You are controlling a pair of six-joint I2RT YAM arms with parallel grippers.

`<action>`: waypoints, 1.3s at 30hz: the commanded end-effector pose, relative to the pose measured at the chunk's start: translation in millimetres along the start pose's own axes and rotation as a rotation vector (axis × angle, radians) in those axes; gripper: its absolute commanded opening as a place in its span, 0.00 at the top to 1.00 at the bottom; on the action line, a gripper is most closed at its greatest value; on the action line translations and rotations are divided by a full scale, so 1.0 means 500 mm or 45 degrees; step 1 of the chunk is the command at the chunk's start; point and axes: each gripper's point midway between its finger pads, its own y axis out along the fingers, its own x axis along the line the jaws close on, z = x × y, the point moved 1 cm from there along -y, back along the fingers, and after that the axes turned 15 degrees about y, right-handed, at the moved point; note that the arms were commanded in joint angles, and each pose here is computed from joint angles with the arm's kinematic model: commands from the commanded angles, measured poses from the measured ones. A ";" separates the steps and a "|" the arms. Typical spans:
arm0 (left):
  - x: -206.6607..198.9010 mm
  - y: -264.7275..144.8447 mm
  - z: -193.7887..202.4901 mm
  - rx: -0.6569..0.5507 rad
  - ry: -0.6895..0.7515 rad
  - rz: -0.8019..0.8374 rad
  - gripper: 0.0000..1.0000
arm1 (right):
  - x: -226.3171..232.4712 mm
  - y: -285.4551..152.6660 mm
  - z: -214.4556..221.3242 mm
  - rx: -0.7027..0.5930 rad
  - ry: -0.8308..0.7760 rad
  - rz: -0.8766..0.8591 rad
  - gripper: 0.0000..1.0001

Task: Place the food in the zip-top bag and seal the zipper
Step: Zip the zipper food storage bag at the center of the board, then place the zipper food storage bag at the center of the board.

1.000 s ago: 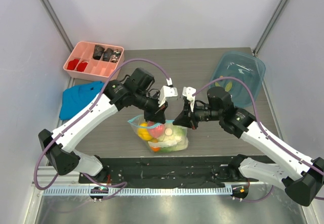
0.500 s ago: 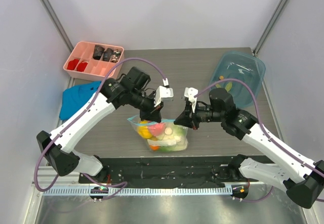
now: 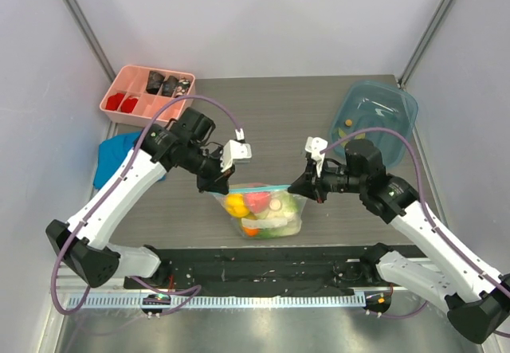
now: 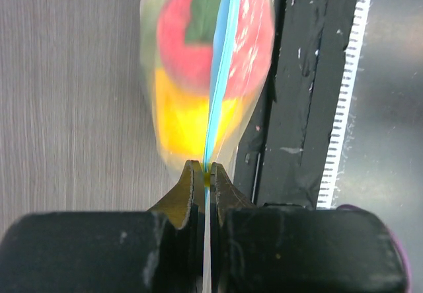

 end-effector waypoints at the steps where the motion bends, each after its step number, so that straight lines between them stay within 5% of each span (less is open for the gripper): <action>1: -0.026 -0.040 0.076 0.158 -0.036 -0.013 1.00 | -0.012 -0.028 -0.001 -0.011 -0.044 0.049 0.99; 14: 0.002 -0.062 0.070 0.048 -0.060 -0.131 1.00 | -0.020 -0.026 -0.012 -0.019 -0.053 0.047 0.99; 16: 0.017 -0.063 0.049 0.005 -0.064 -0.144 0.89 | -0.015 -0.023 -0.020 -0.029 -0.038 0.029 0.99; 18: 0.028 -0.072 0.018 -0.060 -0.067 -0.156 0.61 | -0.017 -0.017 -0.026 -0.028 -0.030 0.017 0.99; 21: 0.055 -0.067 -0.025 -0.140 -0.063 -0.200 0.41 | -0.015 -0.010 -0.030 -0.036 -0.032 -0.007 0.99; 28: 0.047 0.007 -0.085 -0.168 0.035 -0.125 0.32 | -0.014 -0.003 -0.042 -0.054 -0.037 -0.028 0.99; 31: 0.023 0.046 -0.073 -0.114 0.047 -0.023 0.35 | -0.008 -0.008 -0.045 -0.052 -0.052 -0.036 0.99; 34: 0.004 0.060 -0.057 -0.070 0.057 0.026 0.61 | 0.000 -0.017 -0.042 -0.038 -0.060 -0.042 0.99; 35: -0.008 0.058 -0.054 -0.060 0.057 0.047 0.77 | 0.004 -0.021 -0.044 -0.036 -0.067 -0.048 0.99; 39: -0.053 0.036 -0.068 -0.070 0.109 0.090 1.00 | 0.033 -0.038 -0.031 0.019 -0.065 -0.114 0.99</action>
